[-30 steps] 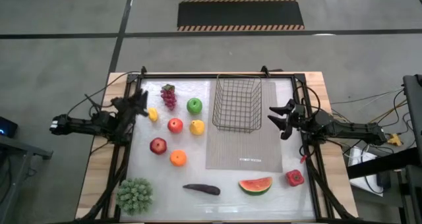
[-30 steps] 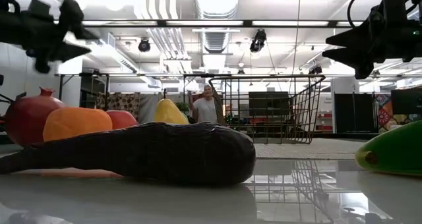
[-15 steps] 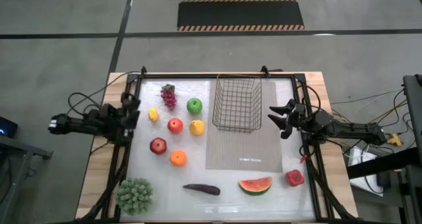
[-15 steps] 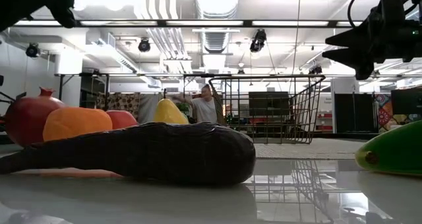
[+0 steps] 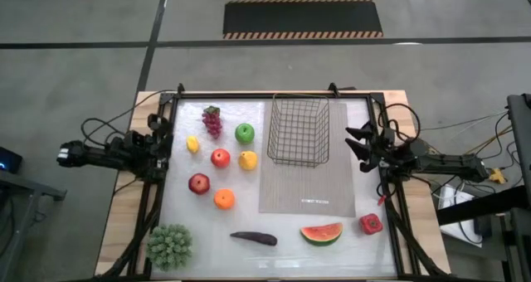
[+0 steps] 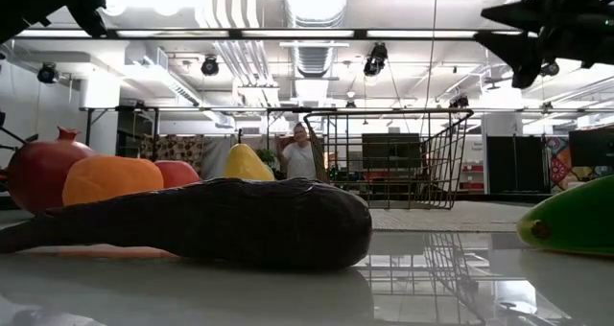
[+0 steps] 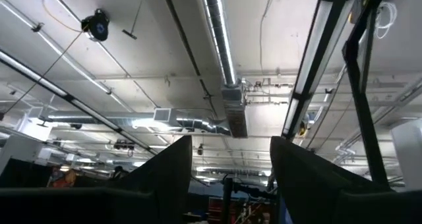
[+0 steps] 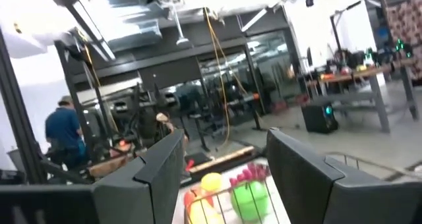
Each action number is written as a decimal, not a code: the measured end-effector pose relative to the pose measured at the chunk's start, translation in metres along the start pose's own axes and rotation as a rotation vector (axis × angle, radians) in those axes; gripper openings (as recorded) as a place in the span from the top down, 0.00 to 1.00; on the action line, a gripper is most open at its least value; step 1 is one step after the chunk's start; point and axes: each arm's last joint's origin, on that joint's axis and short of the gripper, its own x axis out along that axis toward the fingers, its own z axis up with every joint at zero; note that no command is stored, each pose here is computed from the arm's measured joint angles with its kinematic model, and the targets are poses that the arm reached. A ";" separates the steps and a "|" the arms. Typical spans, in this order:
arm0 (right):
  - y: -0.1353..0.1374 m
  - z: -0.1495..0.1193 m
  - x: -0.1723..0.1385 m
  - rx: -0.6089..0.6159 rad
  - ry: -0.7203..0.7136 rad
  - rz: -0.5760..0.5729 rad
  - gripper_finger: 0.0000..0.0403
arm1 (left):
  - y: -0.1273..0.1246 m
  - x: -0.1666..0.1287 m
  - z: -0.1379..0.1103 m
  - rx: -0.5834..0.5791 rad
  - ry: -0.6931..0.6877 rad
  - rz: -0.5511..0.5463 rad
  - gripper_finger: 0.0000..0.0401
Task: Build produce basket
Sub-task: Put the pear into the wire basket
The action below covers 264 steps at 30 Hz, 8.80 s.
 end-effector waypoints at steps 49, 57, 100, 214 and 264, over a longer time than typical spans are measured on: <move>0.045 0.030 0.142 -0.291 0.371 0.112 0.50 | -0.001 0.001 -0.004 0.084 0.028 0.004 0.53; 0.058 0.030 0.187 -0.369 0.458 0.132 0.50 | -0.001 0.001 -0.004 0.084 0.027 0.004 0.53; 0.085 -0.059 0.370 -0.520 1.154 0.020 0.50 | 0.000 0.000 -0.004 0.084 0.029 0.020 0.53; -0.019 0.007 0.243 -0.028 0.938 -0.603 0.80 | 0.000 0.000 -0.004 0.084 0.030 0.022 0.53; -0.082 -0.065 0.267 -0.047 1.070 -0.766 0.52 | 0.001 0.000 -0.004 0.088 0.037 0.053 0.53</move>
